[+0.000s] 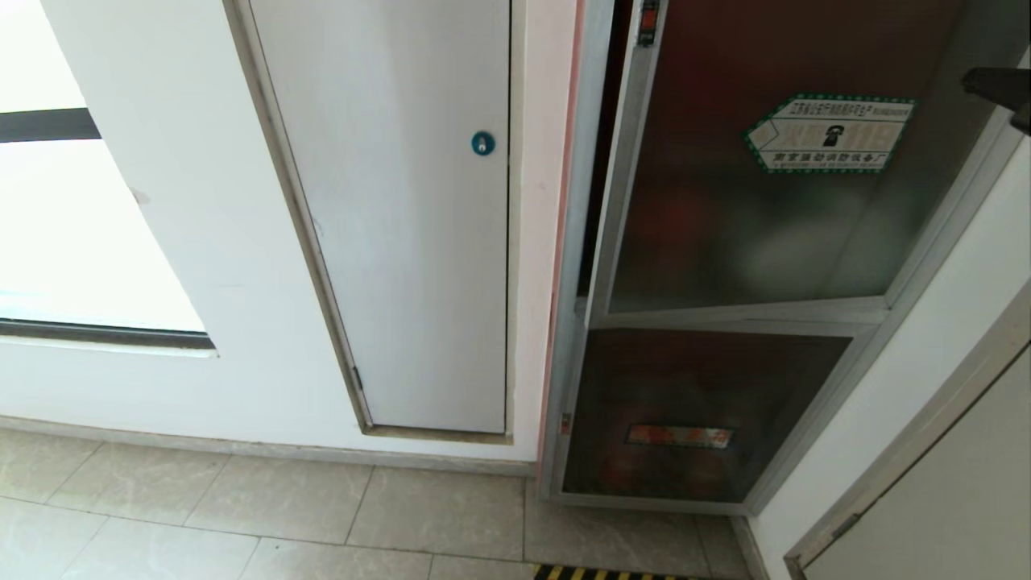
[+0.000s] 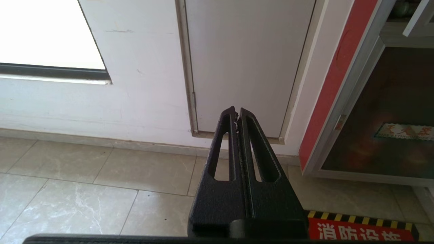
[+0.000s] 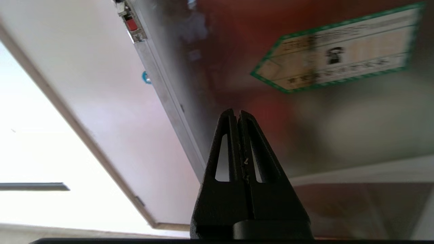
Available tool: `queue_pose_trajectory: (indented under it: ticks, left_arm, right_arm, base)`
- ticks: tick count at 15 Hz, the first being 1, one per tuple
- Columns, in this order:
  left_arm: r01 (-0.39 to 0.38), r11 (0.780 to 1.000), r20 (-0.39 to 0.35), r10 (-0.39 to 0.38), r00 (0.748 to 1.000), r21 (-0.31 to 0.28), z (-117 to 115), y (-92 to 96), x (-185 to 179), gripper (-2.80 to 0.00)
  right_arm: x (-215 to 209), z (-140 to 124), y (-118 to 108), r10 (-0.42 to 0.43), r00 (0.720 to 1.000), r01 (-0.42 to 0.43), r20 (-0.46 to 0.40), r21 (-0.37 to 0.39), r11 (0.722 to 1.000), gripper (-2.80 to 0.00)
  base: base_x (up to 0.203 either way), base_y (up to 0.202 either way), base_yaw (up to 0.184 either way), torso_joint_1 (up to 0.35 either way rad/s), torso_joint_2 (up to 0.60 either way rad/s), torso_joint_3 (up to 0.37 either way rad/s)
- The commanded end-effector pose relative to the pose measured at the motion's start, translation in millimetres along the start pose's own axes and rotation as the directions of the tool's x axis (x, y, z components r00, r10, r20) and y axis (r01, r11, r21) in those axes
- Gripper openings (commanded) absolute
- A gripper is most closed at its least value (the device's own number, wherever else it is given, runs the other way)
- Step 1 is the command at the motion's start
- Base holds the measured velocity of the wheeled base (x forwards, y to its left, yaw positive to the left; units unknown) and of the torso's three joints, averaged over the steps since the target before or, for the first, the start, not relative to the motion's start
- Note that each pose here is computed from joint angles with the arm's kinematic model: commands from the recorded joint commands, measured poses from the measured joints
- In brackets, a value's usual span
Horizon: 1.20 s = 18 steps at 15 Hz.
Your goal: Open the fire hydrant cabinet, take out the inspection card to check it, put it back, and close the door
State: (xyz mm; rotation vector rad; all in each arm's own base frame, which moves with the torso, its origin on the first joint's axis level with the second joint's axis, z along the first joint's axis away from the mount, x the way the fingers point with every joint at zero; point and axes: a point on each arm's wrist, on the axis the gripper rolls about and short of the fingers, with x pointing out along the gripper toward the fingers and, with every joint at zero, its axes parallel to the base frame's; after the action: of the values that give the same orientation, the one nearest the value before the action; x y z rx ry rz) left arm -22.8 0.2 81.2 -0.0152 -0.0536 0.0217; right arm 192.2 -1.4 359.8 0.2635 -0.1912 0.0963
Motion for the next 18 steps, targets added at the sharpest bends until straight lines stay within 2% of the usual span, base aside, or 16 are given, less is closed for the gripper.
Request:
queue_pose_trajectory:
  ticks: [1, 5, 13, 18]
  left_arm:
    - [-0.001, 1.0, -0.017, 0.001, 1.0, 0.0, -5, 0.1, 1, -2.8]
    - [-0.001, 1.0, -0.018, 0.001, 1.0, 0.0, -5, 0.1, 1, -2.8]
    - [-0.001, 1.0, -0.017, 0.001, 1.0, 0.0, -5, 0.1, 1, -2.8]
    - [-0.001, 1.0, -0.017, 0.001, 1.0, 0.0, -5, 0.1, 1, -2.8]
  right_arm:
    - [-53, 14, 8, 0.0, 0.996, 0.001, 0.088, -0.014, 1.0, -2.8]
    - [-124, 2, 10, -0.058, 0.989, 0.068, 0.139, -0.069, 0.995, -2.8]
    - [-231, -17, 14, -0.091, 0.99, 0.1, 0.104, -0.078, 0.992, -2.8]
    - [-280, -43, 12, -0.104, 0.99, 0.113, 0.092, -0.091, 0.989, -2.8]
  base:
    - [0.0, 0.0, 0.0, 0.0, 0.0, 0.0]
    - [0.0, 0.0, 0.0, 0.0, 0.0, 0.0]
    - [0.0, 0.0, 0.0, 0.0, 0.0, 0.0]
    - [0.0, 0.0, 0.0, 0.0, 0.0, 0.0]
